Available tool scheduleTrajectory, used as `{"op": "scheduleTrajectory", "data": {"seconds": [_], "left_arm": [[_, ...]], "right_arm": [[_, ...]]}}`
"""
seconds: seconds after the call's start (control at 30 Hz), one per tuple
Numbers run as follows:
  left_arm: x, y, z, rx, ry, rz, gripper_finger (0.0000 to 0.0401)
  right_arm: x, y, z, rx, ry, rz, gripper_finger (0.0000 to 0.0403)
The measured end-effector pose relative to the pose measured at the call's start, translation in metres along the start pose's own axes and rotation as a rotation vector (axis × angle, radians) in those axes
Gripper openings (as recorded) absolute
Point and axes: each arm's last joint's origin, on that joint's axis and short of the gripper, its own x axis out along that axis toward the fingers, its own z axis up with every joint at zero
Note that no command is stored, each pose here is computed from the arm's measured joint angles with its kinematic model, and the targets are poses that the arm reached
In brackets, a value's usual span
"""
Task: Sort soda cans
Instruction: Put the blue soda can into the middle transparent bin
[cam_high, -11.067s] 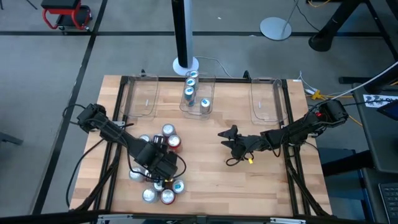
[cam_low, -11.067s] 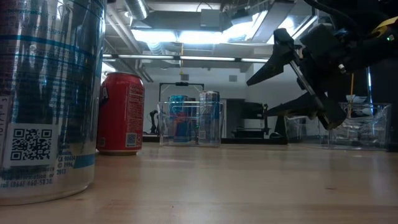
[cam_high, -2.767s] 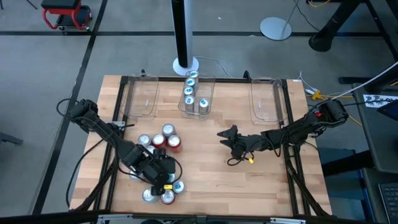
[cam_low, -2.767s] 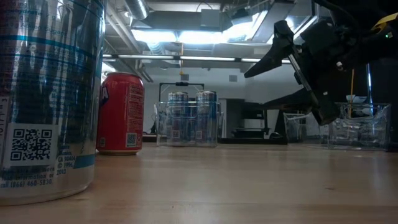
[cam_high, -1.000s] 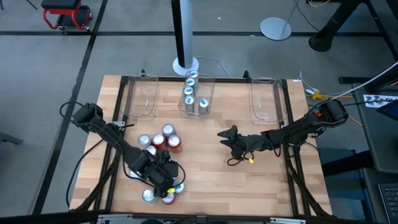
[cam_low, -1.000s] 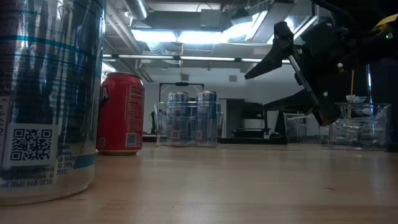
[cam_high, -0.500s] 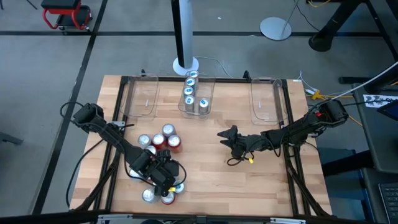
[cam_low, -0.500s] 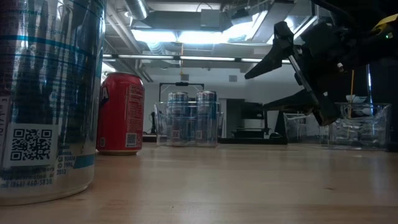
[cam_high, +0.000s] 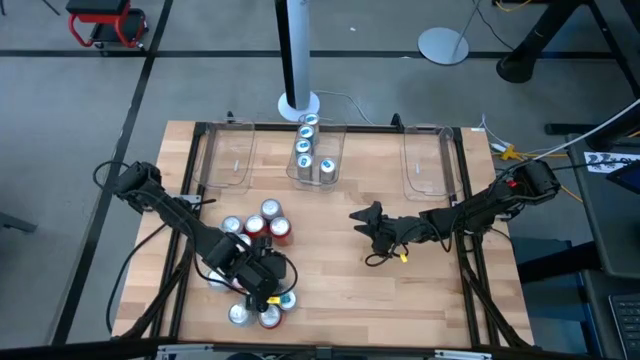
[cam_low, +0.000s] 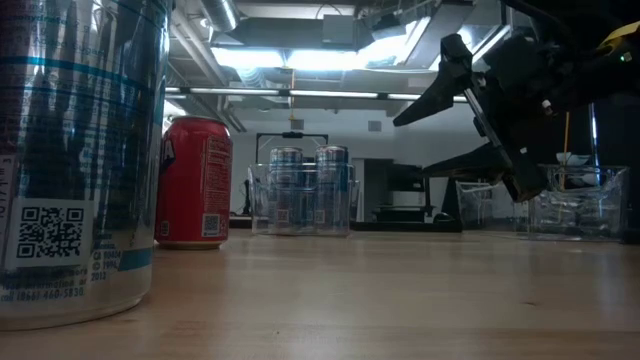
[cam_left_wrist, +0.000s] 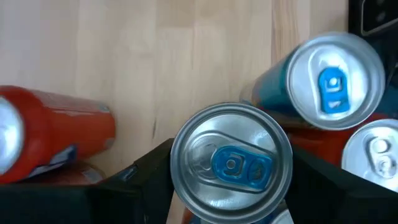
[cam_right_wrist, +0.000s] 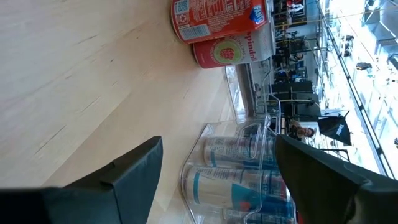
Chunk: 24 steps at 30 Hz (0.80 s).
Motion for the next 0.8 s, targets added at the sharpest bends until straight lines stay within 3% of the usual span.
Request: {"op": "scheduleTrajectory", "data": {"seconds": [0.37, 0.8], "left_arm": [[-0.029, 0.014, 0.018, 0.017, -0.009, 0.044, 0.0232], [-0.079, 0.044, 0.062, 0.119, -0.162, 0.119, 0.0233]], "right_arm": [[0.000, 0.000, 0.000, 0.000, 0.000, 0.000, 0.0310], [0.000, 0.000, 0.000, -0.003, -0.002, -0.004, 0.0310]]}}
